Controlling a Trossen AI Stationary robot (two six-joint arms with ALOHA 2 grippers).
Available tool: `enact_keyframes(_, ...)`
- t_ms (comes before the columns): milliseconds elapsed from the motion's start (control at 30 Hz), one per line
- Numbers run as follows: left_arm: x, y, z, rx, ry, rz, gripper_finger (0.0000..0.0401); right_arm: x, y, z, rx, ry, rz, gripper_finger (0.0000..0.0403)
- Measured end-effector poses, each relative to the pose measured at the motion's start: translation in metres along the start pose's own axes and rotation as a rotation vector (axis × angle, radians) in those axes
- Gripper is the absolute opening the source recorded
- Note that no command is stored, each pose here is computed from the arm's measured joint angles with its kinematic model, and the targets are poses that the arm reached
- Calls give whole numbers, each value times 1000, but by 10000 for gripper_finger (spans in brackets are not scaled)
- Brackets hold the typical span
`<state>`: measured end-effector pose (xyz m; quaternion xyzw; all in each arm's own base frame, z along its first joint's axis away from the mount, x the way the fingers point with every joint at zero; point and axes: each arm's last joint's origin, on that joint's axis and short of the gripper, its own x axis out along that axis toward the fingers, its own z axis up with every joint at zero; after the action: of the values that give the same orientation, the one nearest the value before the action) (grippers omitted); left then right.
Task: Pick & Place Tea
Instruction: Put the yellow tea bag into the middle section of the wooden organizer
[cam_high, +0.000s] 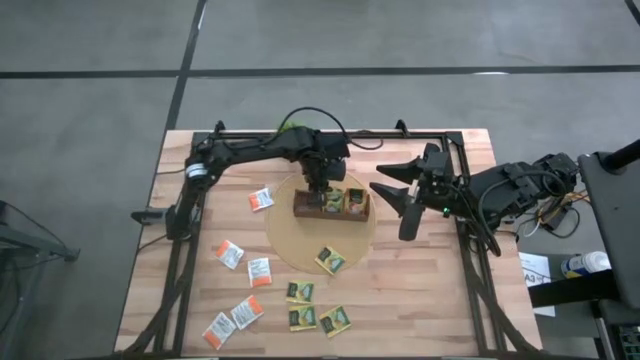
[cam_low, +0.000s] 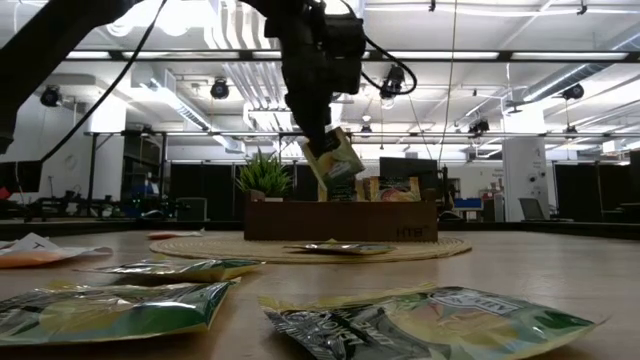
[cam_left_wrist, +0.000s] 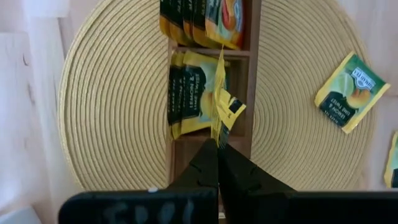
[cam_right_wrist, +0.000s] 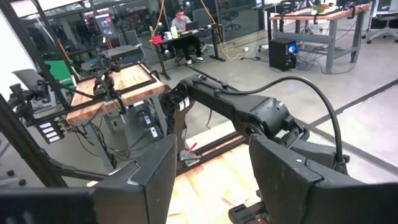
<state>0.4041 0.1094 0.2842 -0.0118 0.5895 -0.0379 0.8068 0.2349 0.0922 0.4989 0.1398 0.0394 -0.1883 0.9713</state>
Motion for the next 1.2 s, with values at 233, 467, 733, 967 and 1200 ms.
enact_keyframes(233,12,-1,2,16,27,-14,0,0,-1,0,-4,-6,-22,199)
enact_keyframes(467,24,-1,-1,42,65,-24,0,0,-1,-1,-9,-3,-27,199)
enact_keyframes(733,28,-1,0,49,57,-22,0,0,-1,-1,-11,-2,-28,199)
enact_keyframes(967,29,1,0,47,69,23,10,0,-1,-1,-6,-2,-28,199)
enact_keyframes(1200,29,1,1,46,55,29,60,0,-1,-1,-6,-2,-28,199)
